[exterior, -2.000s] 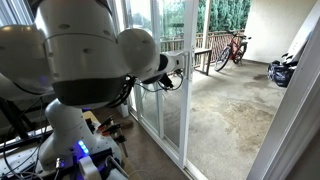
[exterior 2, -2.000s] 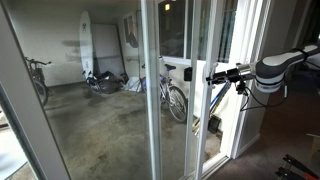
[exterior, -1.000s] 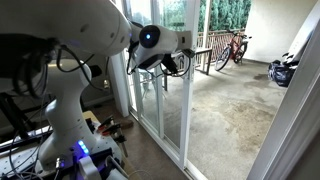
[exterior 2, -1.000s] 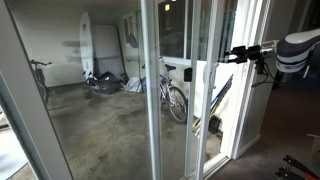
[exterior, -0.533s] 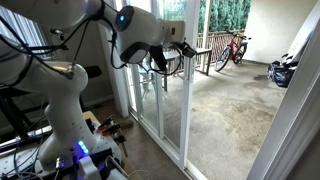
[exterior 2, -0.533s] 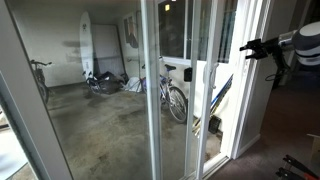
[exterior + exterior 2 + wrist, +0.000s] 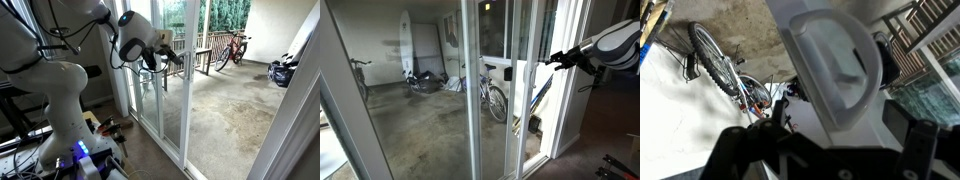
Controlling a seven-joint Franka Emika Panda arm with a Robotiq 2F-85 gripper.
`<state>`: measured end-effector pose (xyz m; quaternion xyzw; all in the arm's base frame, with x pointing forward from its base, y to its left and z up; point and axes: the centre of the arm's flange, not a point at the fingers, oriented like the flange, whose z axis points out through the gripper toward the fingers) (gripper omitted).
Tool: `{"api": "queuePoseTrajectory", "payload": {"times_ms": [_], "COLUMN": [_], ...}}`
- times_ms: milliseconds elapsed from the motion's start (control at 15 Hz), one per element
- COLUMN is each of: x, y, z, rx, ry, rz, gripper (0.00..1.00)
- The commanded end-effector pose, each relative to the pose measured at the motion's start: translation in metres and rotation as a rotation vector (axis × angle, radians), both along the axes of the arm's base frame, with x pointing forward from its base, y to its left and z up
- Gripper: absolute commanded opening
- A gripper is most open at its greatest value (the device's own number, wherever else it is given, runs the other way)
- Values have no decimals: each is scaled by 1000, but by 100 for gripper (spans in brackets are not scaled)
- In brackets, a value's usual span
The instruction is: Open the sliding door
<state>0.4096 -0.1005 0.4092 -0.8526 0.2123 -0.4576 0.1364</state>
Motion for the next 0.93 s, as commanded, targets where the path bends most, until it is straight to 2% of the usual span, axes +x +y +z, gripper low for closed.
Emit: {"api": "queuePoseTrajectory", "payload": {"times_ms": [0,200,333,667,733,800,867], "x": [28,50,65,94,94,111,110], "y": [76,119,130,98,103,80,84], "z": [-45,-60,-72,-101,-100,-46,-47], "rx": [-76,-114,-112,-144,-139,-91,-89], "ry": [38,45,62,94,93,121,121], "rz": [19,-5,-59,-239,-228,-164,-162], "gripper": [100,100,100,100,100,100,100]}}
